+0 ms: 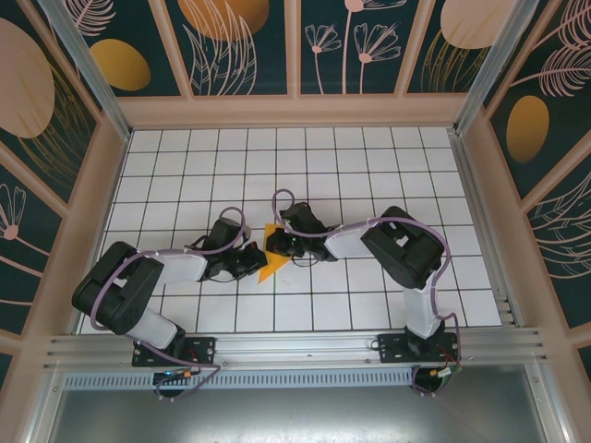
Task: Fold a paper plane with a square sheet of paper (pick it up from the middle)
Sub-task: Fourth fold the wing at the center of the table.
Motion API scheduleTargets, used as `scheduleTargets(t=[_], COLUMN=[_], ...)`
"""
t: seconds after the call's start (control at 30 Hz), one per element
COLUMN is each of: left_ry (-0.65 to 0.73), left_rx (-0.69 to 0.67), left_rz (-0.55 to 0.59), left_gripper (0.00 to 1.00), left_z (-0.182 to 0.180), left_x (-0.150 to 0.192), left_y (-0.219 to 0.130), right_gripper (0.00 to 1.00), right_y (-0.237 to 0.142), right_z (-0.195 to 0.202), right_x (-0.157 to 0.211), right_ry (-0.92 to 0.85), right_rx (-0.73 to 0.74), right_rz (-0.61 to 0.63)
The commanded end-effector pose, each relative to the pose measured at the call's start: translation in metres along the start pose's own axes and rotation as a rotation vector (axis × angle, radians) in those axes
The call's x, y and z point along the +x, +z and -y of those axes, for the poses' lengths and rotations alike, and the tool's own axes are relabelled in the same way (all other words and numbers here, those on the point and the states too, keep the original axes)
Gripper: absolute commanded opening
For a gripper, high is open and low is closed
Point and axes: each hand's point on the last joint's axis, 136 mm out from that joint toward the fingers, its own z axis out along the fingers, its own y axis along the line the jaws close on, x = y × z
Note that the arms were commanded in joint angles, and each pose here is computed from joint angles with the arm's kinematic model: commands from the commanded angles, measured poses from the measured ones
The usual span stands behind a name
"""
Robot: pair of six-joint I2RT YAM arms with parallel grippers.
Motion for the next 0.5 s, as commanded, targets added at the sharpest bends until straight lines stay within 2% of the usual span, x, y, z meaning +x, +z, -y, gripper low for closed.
scheduleTargets(t=[0.0,0.13,0.3,0.47], left_ry=[-0.049,-0.029,-0.021,-0.022], left_rx=[-0.23,-0.229,-0.227,-0.23], left_rz=[-0.021,-0.02,-0.021,-0.028], left_gripper=[0.0,0.0,0.0,0.0], left_z=[-0.064,-0.062,-0.06,-0.061], left_x=[0.02,0.019,0.018,0.018], left_y=[0.0,-0.001,-0.001,0.0], right_gripper=[0.03,0.03,0.01,0.0], right_y=[-0.025,-0.034,-0.02,-0.006], right_z=[0.007,-0.005,-0.011,0.005], right_x=[-0.024,-0.024,-0.006,0.005], right_ry=[-0.003,-0.035,-0.045,-0.014], right_rx=[0.049,0.008,-0.027,0.008], right_rz=[0.075,0.072,0.014,-0.006])
